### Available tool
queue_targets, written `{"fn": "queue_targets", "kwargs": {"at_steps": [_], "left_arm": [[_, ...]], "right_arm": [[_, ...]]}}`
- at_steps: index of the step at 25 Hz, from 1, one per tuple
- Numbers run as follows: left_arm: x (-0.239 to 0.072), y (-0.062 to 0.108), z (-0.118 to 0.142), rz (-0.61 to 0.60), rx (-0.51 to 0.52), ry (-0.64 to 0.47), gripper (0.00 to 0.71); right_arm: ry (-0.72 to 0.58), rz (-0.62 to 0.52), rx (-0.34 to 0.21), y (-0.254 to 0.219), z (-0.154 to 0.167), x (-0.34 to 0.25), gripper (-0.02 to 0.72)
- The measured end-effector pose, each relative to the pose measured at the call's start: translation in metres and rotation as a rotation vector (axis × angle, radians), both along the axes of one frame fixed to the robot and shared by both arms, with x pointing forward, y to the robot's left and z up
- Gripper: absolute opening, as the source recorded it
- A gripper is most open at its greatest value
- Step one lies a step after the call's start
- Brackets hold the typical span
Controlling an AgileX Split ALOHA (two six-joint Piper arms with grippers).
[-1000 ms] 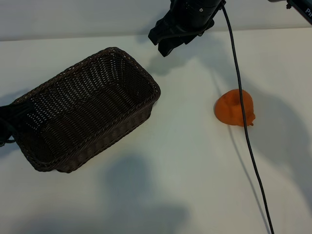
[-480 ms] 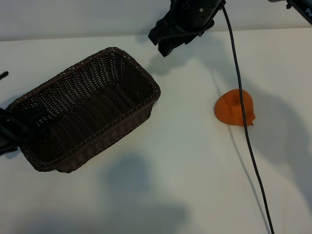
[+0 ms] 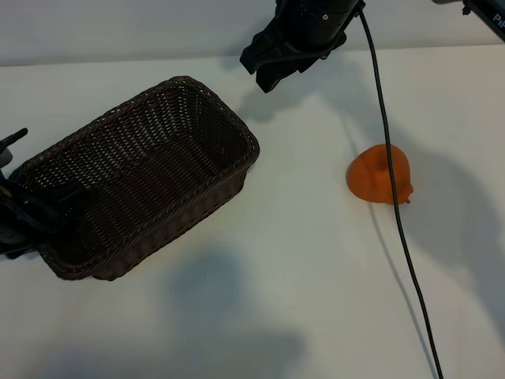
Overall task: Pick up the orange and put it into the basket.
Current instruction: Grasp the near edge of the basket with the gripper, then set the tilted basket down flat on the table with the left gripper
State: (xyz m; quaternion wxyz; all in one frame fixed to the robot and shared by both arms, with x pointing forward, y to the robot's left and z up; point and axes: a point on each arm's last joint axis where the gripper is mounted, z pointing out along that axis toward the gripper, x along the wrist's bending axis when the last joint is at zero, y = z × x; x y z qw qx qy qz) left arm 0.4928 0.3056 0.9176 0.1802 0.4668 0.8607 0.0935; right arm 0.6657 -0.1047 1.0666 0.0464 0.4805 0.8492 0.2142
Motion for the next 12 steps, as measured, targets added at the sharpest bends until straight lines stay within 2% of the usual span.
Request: {"fn": "queue_targets", "kwargs": {"at_steps": [1,2,12], "left_arm": [[-0.0001,-0.0003,-0.0007,0.015,-0.01,-0.012,0.213],[0.0004,-0.0006,-0.0008,0.037,-0.024,-0.029,0.168],[0.0017,-0.0019,-0.0009,0.024,-0.038,-0.062,0.165]], "right_arm": [[0.001,0.0,0.0,0.0001,-0.0008,0.0003,0.559],[0.002,0.0,-0.001,0.0002,-0.0013,0.0005,0.559],[0.003,0.001,-0.001,0.0003,-0.0018,0.0007,0.559]]}}
